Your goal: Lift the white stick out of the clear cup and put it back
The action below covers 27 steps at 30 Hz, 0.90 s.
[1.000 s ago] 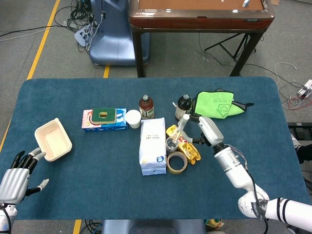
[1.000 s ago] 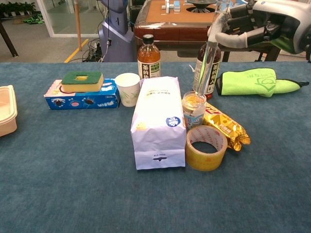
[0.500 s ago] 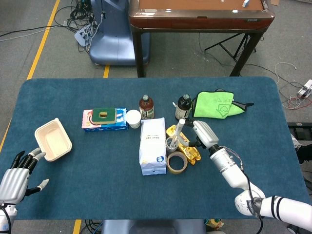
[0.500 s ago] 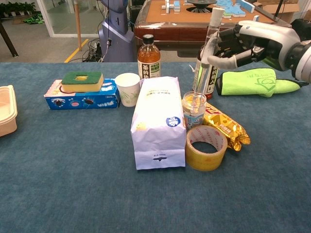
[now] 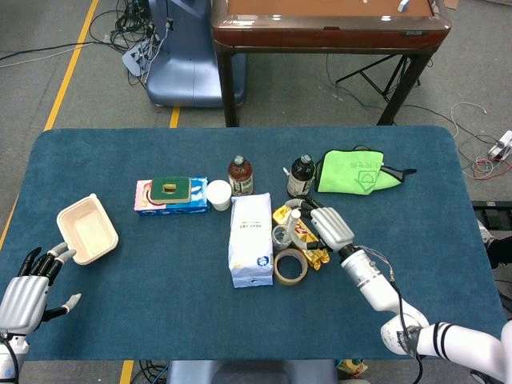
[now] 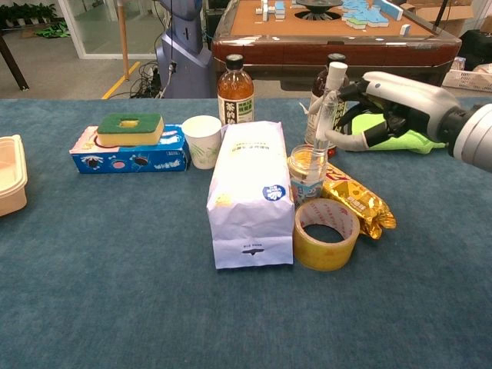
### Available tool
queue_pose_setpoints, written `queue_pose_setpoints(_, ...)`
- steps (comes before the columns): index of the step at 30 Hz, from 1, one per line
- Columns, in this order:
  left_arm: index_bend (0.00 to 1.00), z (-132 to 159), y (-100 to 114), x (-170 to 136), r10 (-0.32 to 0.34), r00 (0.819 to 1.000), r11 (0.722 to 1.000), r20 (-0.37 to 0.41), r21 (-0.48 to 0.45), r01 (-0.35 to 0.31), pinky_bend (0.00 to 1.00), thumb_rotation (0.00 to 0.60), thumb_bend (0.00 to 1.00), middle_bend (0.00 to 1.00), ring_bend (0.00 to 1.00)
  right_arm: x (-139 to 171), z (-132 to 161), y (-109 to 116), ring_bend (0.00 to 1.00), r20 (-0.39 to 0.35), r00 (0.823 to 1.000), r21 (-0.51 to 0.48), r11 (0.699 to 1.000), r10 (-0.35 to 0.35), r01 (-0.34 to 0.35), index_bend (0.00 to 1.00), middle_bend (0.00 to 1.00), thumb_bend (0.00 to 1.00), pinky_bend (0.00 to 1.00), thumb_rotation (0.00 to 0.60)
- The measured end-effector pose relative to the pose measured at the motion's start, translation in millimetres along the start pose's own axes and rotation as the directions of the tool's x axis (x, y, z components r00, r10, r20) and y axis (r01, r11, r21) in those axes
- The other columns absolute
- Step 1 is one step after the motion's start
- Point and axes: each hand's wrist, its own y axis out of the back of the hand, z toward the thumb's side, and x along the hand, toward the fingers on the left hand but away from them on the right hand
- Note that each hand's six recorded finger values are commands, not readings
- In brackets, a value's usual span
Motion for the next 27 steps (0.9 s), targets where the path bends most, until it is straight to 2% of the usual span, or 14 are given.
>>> queue_pose_setpoints(7, 0.17, 0.2, -1.6, 0.1, -0.005, 1.0, 1.0, -0.002, 0.0, 0.005, 0.03, 0.6, 0.23, 0.1, 0.16, 2.0, -3.1, -3.7, 0.04, 0.01, 1.0, 0.025, 1.0, 0.014, -0.014, 0.31, 0.09, 0.34, 0.17, 0.6)
queue_pose_setpoints(10, 0.17, 0.1, -1.6, 0.1, -0.005, 1.0, 1.0, -0.003, -0.001, 0.005, 0.03, 0.6, 0.23, 0.1, 0.16, 3.1, -3.5, -4.0, 0.03, 0.014, 1.0, 0.031, 0.999, 0.017, -0.017, 0.25, 0.06, 0.3, 0.17, 0.6)
queue_pose_setpoints(16, 0.17, 0.2, 0.3, 0.4, 0.002, 1.0, 1.0, -0.003, -0.003, -0.002, 0.03, 0.6, 0.23, 0.1, 0.16, 7.9, -1.1, 2.6, 0.0, 0.003, 1.0, 0.05, 0.999, 0.001, -0.002, 0.07, 0.0, 0.25, 0.13, 0.6)
queue_pose_setpoints(21, 0.17, -0.6, 2.3, 1.6, 0.007, 1.0, 1.0, -0.004, -0.004, -0.007, 0.03, 0.6, 0.23, 0.1, 0.16, 21.2, 1.3, 23.0, 0.0, -0.019, 0.998, 0.084, 0.995, -0.061, 0.062, 0.07, 0.0, 0.25, 0.13, 0.6)
queue_pose_setpoints(27, 0.17, -1.7, 3.7, 2.5, 0.014, 1.0, 1.0, -0.01, 0.005, -0.014, 0.03, 0.6, 0.23, 0.1, 0.16, 61.5, -6.9, 59.8, 0.0, 0.002, 0.987, 0.174, 0.972, -0.159, 0.156, 0.07, 0.04, 0.25, 0.13, 0.6)
